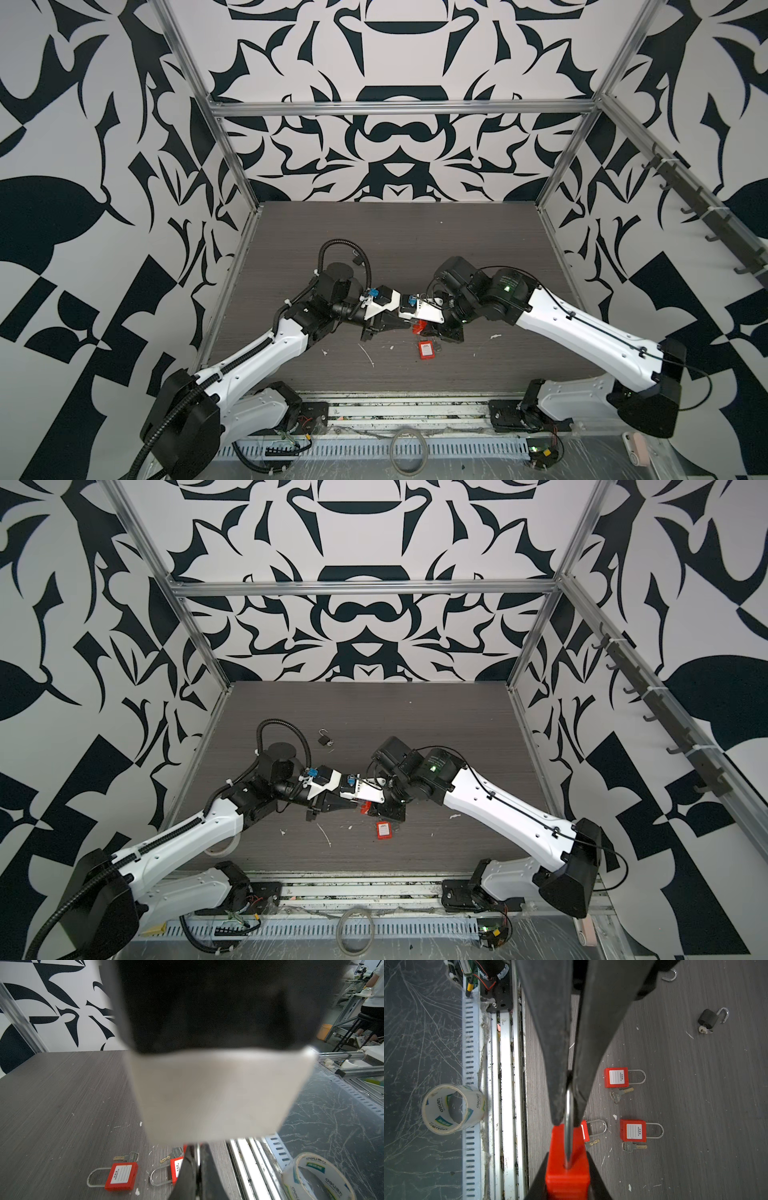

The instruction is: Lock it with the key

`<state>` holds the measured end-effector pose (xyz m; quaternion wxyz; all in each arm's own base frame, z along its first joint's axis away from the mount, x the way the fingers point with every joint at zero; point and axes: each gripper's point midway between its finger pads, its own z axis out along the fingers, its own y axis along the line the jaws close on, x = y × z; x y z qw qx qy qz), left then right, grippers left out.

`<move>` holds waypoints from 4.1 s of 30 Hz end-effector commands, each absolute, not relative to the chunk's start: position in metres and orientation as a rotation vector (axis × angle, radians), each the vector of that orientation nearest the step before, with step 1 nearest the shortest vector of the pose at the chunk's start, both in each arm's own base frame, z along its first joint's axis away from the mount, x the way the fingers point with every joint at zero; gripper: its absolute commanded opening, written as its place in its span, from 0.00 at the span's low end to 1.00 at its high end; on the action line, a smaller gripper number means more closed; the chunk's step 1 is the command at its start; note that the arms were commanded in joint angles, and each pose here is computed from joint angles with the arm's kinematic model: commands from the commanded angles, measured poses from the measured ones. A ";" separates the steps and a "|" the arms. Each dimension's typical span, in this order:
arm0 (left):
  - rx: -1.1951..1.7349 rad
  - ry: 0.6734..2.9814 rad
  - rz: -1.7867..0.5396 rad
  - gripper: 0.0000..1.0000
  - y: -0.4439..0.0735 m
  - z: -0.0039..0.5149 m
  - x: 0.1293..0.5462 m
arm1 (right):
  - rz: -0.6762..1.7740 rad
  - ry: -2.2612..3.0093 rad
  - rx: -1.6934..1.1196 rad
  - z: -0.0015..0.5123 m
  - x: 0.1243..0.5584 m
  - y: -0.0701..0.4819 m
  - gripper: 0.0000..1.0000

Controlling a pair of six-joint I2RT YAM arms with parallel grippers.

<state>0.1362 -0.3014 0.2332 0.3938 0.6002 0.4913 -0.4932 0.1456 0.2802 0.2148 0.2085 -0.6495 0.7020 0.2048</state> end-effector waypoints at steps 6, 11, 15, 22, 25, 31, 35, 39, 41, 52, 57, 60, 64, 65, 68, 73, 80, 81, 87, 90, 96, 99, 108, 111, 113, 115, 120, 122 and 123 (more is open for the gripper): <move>1.523 1.264 -1.329 0.00 -0.308 0.221 0.132 | 0.706 1.632 -1.722 0.273 0.162 0.336 0.22; 1.495 1.266 -1.305 0.00 -0.307 0.224 0.142 | 0.677 1.600 -1.693 0.278 0.170 0.340 0.23; 1.457 1.247 -1.338 0.00 -0.304 0.231 0.152 | 0.641 1.658 -1.671 0.279 0.173 0.332 0.36; 1.430 1.215 -1.330 0.00 -0.303 0.238 0.158 | 0.620 1.786 -1.690 0.286 0.157 0.300 0.64; 1.430 1.203 -1.345 0.00 -0.304 0.241 0.157 | 0.632 1.753 -1.620 0.311 0.149 0.286 0.69; 1.426 1.180 -1.370 0.00 -0.304 0.248 0.154 | 0.553 1.861 -1.566 0.317 0.140 0.240 0.67; 1.423 1.180 -1.373 0.00 -0.304 0.250 0.152 | 0.498 2.020 -1.575 0.290 0.140 0.213 0.64; 1.422 1.175 -1.366 0.00 -0.305 0.254 0.149 | 0.506 2.055 -1.563 0.274 0.142 0.208 0.59; 1.424 1.174 -1.366 0.00 -0.306 0.254 0.147 | 0.541 2.071 -1.573 0.266 0.142 0.212 0.58; 1.435 1.165 -1.368 0.00 -0.311 0.257 0.138 | 0.540 2.154 -1.645 0.224 0.156 0.224 0.51; 1.430 1.164 -1.365 0.00 -0.311 0.260 0.137 | 0.487 2.137 -1.629 0.214 0.166 0.225 0.49; 1.423 1.164 -1.368 0.00 -0.311 0.262 0.138 | 0.440 2.111 -1.584 0.210 0.177 0.226 0.48; 1.410 1.171 -1.377 0.00 -0.312 0.262 0.138 | 0.435 2.053 -1.529 0.214 0.183 0.230 0.50; 1.409 1.173 -1.375 0.00 -0.311 0.262 0.138 | 0.437 2.045 -1.530 0.216 0.180 0.228 0.51; 1.404 1.176 -1.357 0.00 -0.310 0.262 0.138 | 0.449 2.050 -1.583 0.219 0.163 0.216 0.55; 1.413 1.183 -1.350 0.00 -0.311 0.262 0.139 | 0.467 2.118 -1.618 0.224 0.139 0.197 0.55; 1.421 1.188 -1.367 0.00 -0.312 0.262 0.138 | 0.458 2.054 -1.582 0.239 0.154 0.209 0.46; 1.423 1.191 -1.369 0.00 -0.312 0.262 0.138 | 0.473 2.041 -1.588 0.241 0.154 0.213 0.46; 1.427 1.206 -1.372 0.00 -0.311 0.258 0.137 | 0.522 2.004 -1.631 0.241 0.155 0.226 0.40; 1.429 1.206 -1.367 0.00 -0.311 0.258 0.137 | 0.557 1.993 -1.633 0.241 0.154 0.230 0.36; 1.450 1.214 -1.359 0.00 -0.312 0.256 0.138 | 0.609 1.988 -1.647 0.238 0.146 0.232 0.25; 1.456 1.211 -1.354 0.00 -0.312 0.255 0.138 | 0.630 2.006 -1.676 0.232 0.140 0.230 0.18; 1.463 1.216 -1.331 0.00 -0.312 0.258 0.141 | 0.558 2.012 -1.716 0.217 0.139 0.219 0.07; 1.449 1.220 -1.330 0.00 -0.307 0.260 0.141 | 0.550 2.022 -1.725 0.215 0.136 0.215 0.07; 1.445 1.221 -1.322 0.00 -0.304 0.261 0.142 | 0.539 2.027 -1.725 0.214 0.136 0.213 0.06; 1.449 1.234 -1.315 0.00 -0.301 0.258 0.141 | 0.536 2.024 -1.725 0.214 0.135 0.211 0.06; 1.471 1.250 -1.300 0.00 -0.295 0.253 0.135 | 0.486 2.033 -1.740 0.211 0.135 0.204 0.04; 1.483 1.262 -1.280 0.00 -0.293 0.250 0.133 | 0.458 2.048 -1.761 0.207 0.134 0.199 0.03; 1.488 1.266 -1.274 0.00 -0.291 0.248 0.133 | 0.447 2.053 -1.768 0.205 0.134 0.197 0.03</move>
